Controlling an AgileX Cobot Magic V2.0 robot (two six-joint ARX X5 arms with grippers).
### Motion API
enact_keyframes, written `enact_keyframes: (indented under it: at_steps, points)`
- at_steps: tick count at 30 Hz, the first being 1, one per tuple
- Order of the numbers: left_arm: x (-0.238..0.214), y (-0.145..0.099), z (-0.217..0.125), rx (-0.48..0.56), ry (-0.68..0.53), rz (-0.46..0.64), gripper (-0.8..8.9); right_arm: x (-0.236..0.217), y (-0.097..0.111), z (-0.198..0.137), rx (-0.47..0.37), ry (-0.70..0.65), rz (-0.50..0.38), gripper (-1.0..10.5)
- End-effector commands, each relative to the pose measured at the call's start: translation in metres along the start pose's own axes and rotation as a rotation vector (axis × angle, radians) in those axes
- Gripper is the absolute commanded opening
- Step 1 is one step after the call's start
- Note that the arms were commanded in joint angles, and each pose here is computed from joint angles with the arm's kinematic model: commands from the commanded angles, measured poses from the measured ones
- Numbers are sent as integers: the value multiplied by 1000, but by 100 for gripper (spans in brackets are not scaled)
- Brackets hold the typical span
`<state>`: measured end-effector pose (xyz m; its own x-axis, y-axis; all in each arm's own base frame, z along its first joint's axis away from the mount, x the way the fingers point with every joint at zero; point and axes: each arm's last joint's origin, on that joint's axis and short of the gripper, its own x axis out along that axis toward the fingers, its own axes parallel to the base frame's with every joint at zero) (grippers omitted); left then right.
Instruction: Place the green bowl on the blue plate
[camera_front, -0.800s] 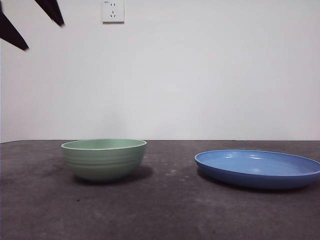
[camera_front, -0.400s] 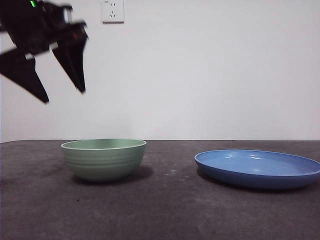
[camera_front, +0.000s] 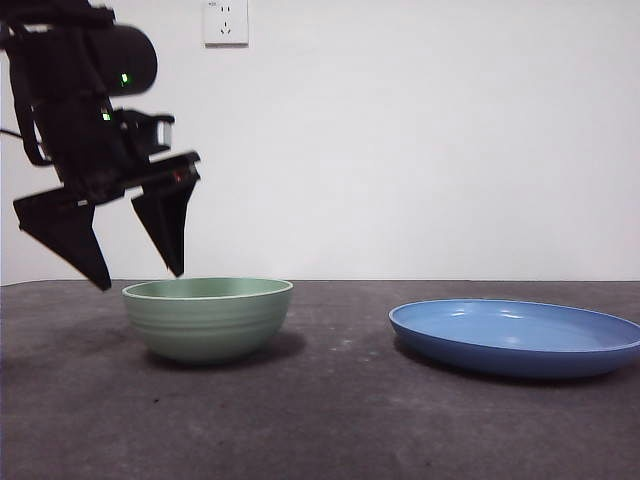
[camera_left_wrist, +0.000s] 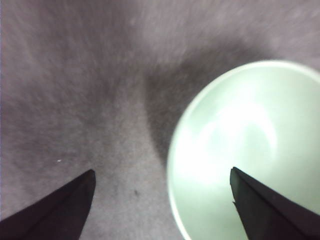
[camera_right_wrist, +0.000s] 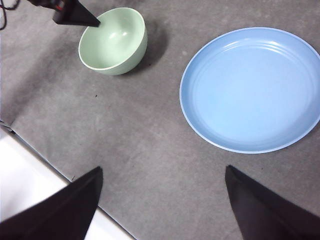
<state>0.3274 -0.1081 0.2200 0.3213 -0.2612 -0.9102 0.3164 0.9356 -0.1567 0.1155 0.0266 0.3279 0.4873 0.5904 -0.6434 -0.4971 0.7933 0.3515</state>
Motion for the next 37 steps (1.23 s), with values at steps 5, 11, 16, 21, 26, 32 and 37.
enact_keyframes:
  at_steps: [5, 11, 16, 21, 26, 32, 37]
  points:
    - [18, -1, 5, -18, 34, 4, 337, -3, 2, 5, -4, -19, 4, 392]
    - [23, -4, 3, -18, 53, 1, 238, -3, 2, 5, -4, -19, 3, 392]
    - [23, -6, 3, -19, 60, 0, 74, -3, 2, 5, -4, -19, 4, 392]
    - [23, -7, 3, -24, 58, -1, 15, -3, 2, 5, -4, -19, 4, 392]
    - [22, -7, 4, -34, 54, -4, 15, -3, 2, 5, -4, -19, 4, 392]
    - [9, -16, 10, -35, 11, -53, 15, -3, 2, 5, -3, -19, 4, 392]
    - [-17, -38, 18, 16, -69, -86, 15, -3, 2, 5, 3, -19, 4, 392]
